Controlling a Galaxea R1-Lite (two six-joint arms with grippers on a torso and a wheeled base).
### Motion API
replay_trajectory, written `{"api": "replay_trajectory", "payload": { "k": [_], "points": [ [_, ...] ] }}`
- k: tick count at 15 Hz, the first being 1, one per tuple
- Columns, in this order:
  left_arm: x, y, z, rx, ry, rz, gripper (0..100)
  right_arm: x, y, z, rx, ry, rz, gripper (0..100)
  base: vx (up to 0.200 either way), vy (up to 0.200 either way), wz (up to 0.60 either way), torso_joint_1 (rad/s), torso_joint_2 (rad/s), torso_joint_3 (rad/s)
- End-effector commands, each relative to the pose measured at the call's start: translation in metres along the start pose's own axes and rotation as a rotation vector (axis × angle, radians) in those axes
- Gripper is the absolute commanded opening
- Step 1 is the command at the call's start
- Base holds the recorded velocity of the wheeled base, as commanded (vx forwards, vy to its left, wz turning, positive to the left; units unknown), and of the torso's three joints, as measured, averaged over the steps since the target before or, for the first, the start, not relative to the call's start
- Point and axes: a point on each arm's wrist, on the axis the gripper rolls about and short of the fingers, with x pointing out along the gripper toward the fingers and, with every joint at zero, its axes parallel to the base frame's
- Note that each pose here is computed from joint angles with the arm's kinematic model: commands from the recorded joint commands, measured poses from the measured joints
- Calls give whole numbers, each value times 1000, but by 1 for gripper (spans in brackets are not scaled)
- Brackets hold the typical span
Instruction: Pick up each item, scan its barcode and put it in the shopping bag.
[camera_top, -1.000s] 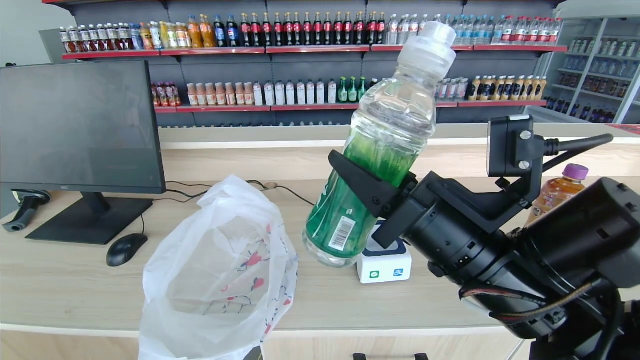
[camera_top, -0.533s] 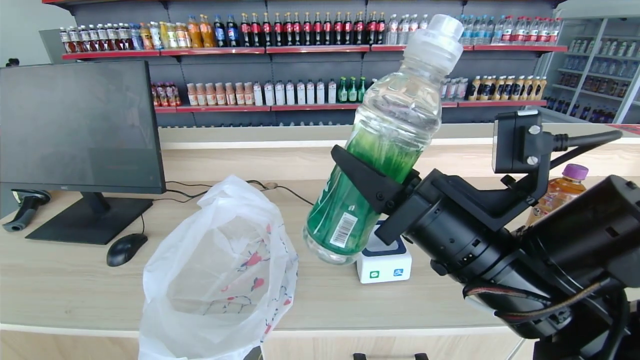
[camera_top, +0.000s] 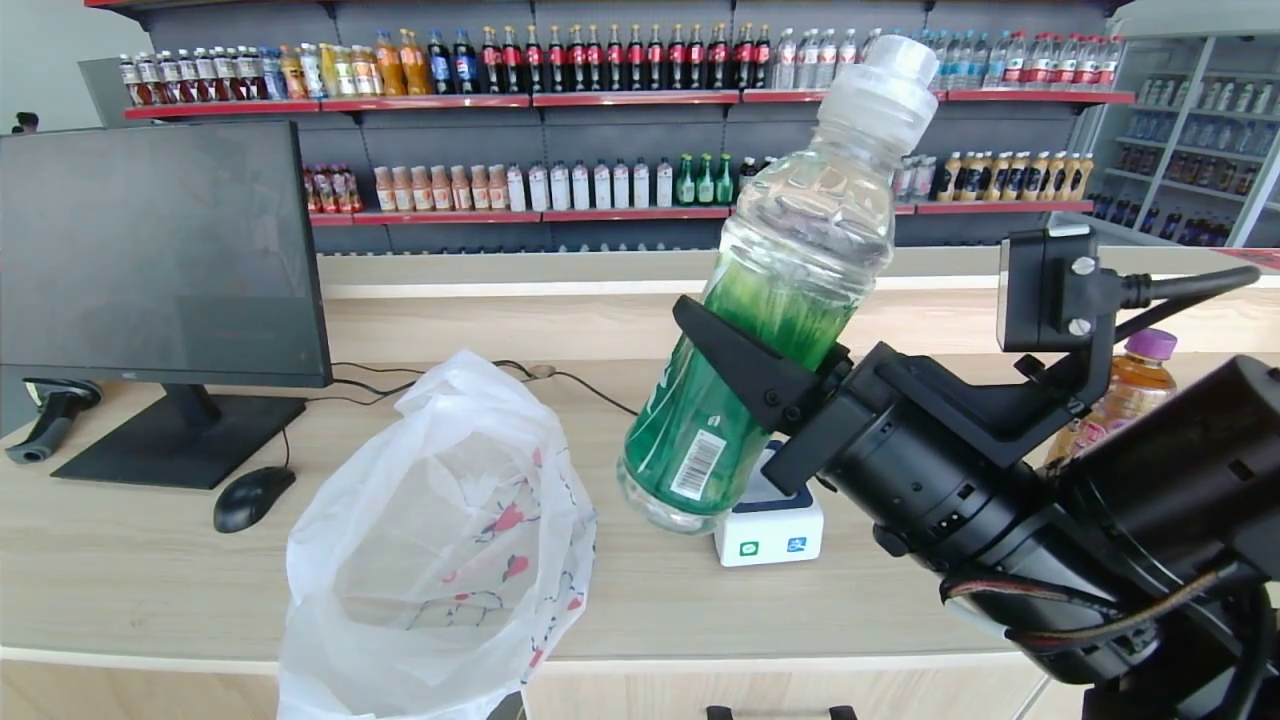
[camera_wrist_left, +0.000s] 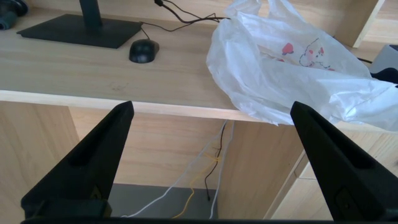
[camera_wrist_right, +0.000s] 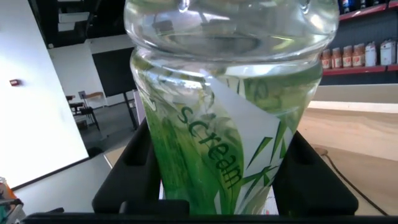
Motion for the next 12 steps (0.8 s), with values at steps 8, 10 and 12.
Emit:
{"api": "replay_trajectory", "payload": {
  "k": [8,10,12],
  "points": [
    [0,0,0,-1,-1,2,100,-33,-63,-19,-351,169,-208,0,0,0,0,0,0,0],
    [0,0,0,-1,-1,1,100,-26,-88,-32,-479,211,-251,0,0,0,0,0,0,0],
    [0,0,0,-1,-1,1,100,-7,-107,-26,-632,171,-224,0,0,0,0,0,0,0]
  ]
}}
